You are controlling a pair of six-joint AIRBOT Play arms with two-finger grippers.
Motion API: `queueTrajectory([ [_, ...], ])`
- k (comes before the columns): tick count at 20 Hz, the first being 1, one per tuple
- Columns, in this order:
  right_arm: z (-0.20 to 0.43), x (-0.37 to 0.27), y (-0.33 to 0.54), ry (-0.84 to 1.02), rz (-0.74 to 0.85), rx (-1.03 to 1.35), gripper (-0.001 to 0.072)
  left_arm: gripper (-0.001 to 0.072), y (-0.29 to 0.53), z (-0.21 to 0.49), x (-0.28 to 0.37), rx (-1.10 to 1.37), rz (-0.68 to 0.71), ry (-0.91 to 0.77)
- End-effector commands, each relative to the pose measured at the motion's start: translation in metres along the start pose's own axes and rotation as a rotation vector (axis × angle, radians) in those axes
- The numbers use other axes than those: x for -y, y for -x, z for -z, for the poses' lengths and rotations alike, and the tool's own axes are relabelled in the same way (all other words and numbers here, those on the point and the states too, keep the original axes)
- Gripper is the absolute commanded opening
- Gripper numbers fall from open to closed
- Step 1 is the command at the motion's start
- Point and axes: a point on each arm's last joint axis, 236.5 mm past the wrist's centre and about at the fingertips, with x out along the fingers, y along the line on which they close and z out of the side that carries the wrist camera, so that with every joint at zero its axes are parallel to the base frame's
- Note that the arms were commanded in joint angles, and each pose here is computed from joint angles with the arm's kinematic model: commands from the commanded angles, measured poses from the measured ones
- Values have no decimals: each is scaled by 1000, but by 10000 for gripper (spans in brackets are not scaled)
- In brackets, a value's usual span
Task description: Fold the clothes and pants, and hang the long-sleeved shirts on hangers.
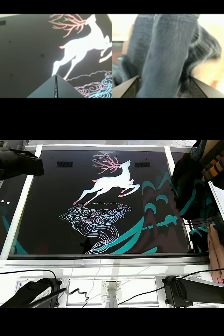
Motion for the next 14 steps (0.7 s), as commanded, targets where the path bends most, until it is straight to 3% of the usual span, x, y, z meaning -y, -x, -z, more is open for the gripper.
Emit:
queueTrajectory([
  [1,4,27,1,-35,69,-26,678,26,0,0,-1,1,-1,0],
  [6,7,19,1,-32,36,-38,675,26,0,0,-1,1,-1,0],
  [7,8,9,1,-15,-4,-44,622,26,0,0,-1,1,-1,0],
  [9,13,-26,2,23,-128,-59,215,26,0,0,-1,1,-1,0],
  [10,19,-50,5,64,-213,-73,70,26,0,0,-1,1,-1,0],
  [14,52,-171,52,274,-570,-45,72,26,0,0,-1,1,-1,0],
])
